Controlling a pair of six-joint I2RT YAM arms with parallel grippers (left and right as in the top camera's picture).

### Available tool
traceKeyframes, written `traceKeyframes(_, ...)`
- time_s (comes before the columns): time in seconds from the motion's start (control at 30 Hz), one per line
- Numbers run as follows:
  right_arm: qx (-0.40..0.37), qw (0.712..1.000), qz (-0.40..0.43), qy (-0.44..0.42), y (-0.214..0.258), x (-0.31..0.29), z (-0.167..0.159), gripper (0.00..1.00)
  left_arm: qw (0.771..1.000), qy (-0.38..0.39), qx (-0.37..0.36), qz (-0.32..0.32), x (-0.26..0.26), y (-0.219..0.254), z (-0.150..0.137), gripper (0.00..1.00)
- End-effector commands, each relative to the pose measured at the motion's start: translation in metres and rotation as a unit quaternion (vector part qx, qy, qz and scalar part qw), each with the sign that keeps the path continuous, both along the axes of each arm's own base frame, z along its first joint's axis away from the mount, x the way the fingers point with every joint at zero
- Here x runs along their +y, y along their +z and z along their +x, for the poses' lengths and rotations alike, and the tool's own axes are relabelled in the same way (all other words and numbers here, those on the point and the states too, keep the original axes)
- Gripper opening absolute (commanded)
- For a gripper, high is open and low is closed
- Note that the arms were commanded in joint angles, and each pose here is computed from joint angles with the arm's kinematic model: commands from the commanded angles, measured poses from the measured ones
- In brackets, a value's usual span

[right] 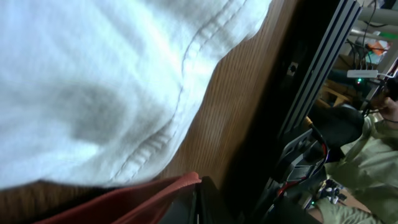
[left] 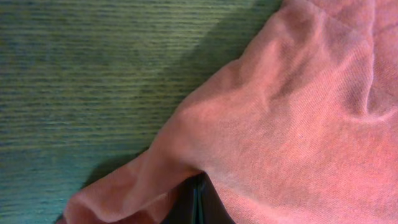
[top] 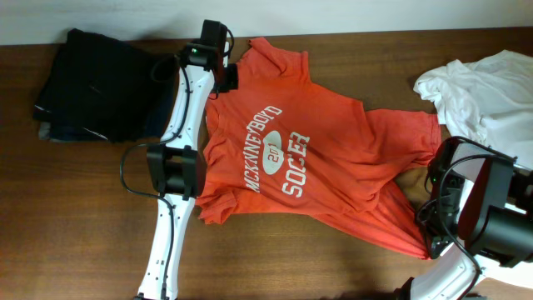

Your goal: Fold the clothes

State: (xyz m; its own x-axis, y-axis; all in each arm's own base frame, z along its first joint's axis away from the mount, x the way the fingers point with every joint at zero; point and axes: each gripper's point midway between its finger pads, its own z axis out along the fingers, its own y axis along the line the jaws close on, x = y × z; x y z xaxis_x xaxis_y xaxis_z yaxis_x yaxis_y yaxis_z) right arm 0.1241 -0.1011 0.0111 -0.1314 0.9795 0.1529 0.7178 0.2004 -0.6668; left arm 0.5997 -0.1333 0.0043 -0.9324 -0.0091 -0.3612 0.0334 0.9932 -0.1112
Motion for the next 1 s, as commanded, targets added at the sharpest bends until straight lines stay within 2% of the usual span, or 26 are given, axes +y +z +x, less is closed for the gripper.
traceKeyframes(0.0, -0.004, 1.000, 0.006, 0.014, 0.003, -0.004, 0.000, 0.04, 0.999, 0.019, -0.024, 0.018, 0.027, 0.008, 0.011, 0.01)
traceKeyframes(0.07, -0.026, 0.999, 0.013, 0.022, 0.015, -0.007, 0.012, 0.04, 0.992, 0.022, -0.125, -0.001, 0.024, 0.119, 0.024, 0.01)
traceKeyframes(0.13, -0.057, 0.998, 0.013, 0.029, 0.034, -0.011, 0.026, 0.04, 0.980, 0.031, -0.196, -0.018, 0.028, 0.220, 0.010, 0.01)
traceKeyframes(0.17, -0.085, 0.996, 0.022, 0.033, 0.042, -0.009, 0.034, 0.04, 0.975, 0.050, -0.217, -0.027, 0.033, 0.255, -0.001, 0.01)
traceKeyframes(0.23, -0.145, 0.987, 0.040, 0.050, 0.059, -0.006, 0.049, 0.05, 0.954, 0.063, -0.291, -0.046, 0.043, 0.360, -0.046, 0.00)
traceKeyframes(0.27, -0.181, 0.979, 0.058, 0.074, 0.069, -0.003, 0.057, 0.11, 0.941, 0.072, -0.327, -0.048, 0.052, 0.409, -0.077, 0.01)
traceKeyframes(0.3, -0.204, 0.971, 0.065, 0.105, 0.081, -0.003, 0.061, 0.41, 0.929, 0.087, -0.358, -0.048, 0.063, 0.448, -0.110, 0.01)
traceKeyframes(0.33, -0.206, 0.970, 0.068, 0.114, 0.087, -0.002, 0.057, 0.79, 0.919, 0.087, -0.381, -0.054, 0.071, 0.486, -0.155, 0.00)
traceKeyframes(0.37, -0.199, 0.969, 0.079, 0.124, 0.091, 0.001, 0.051, 0.82, 0.916, 0.087, -0.387, -0.056, 0.077, 0.502, -0.189, 0.01)
traceKeyframes(0.4, -0.185, 0.971, 0.079, 0.127, 0.093, 0.000, 0.046, 0.82, 0.918, 0.088, -0.384, -0.054, 0.082, 0.509, -0.215, 0.01)
traceKeyframes(0.47, -0.191, 0.969, 0.082, 0.133, 0.095, 0.000, 0.048, 0.79, 0.927, 0.098, -0.361, -0.036, 0.091, 0.501, -0.236, 0.01)
traceKeyframes(0.5, -0.210, 0.962, 0.095, 0.148, 0.099, 0.001, 0.057, 0.77, 0.936, 0.092, -0.340, -0.023, 0.092, 0.490, -0.238, 0.01)
traceKeyframes(0.57, -0.254, 0.944, 0.109, 0.180, 0.119, -0.001, 0.080, 0.73, 0.955, 0.077, -0.287, -0.017, 0.084, 0.459, -0.222, 0.01)
traceKeyframes(0.67, -0.297, 0.930, 0.080, 0.201, 0.170, -0.011, 0.101, 0.69, 0.984, 0.026, -0.171, -0.048, 0.052, 0.396, -0.205, 0.00)
traceKeyframes(0.73, -0.344, 0.903, 0.085, 0.242, 0.200, -0.008, 0.119, 0.69, 0.988, -0.003, -0.148, -0.052, 0.032, 0.388, -0.216, 0.00)
traceKeyframes(0.8, -0.392, 0.855, 0.150, 0.304, 0.211, 0.022, 0.136, 0.68, 0.986, -0.047, -0.149, -0.056, 0.003, 0.394, -0.241, 0.01)
traceKeyframes(0.83, -0.392, 0.843, 0.161, 0.332, 0.211, 0.036, 0.141, 0.65, 0.986, -0.076, -0.144, -0.041, -0.016, 0.392, -0.257, 0.00)
traceKeyframes(0.87, -0.392, 0.834, 0.166, 0.350, 0.211, 0.045, 0.146, 0.61, 0.987, -0.074, -0.143, 0.010, -0.019, 0.384, -0.269, 0.01)
traceKeyframes(0.9, -0.395, 0.823, 0.168, 0.372, 0.212, 0.056, 0.153, 0.59, 0.989, -0.039, -0.133, 0.051, -0.009, 0.373, -0.285, 0.00)
traceKeyframes(0.93, -0.398, 0.817, 0.168, 0.381, 0.212, 0.061, 0.157, 0.61, 0.991, -0.023, -0.121, 0.059, -0.001, 0.365, -0.300, 0.01)
traceKeyframes(0.97, -0.405, 0.811, 0.165, 0.389, 0.212, 0.063, 0.163, 0.98, 0.994, 0.011, -0.096, 0.056, 0.014, 0.351, -0.322, 0.01)
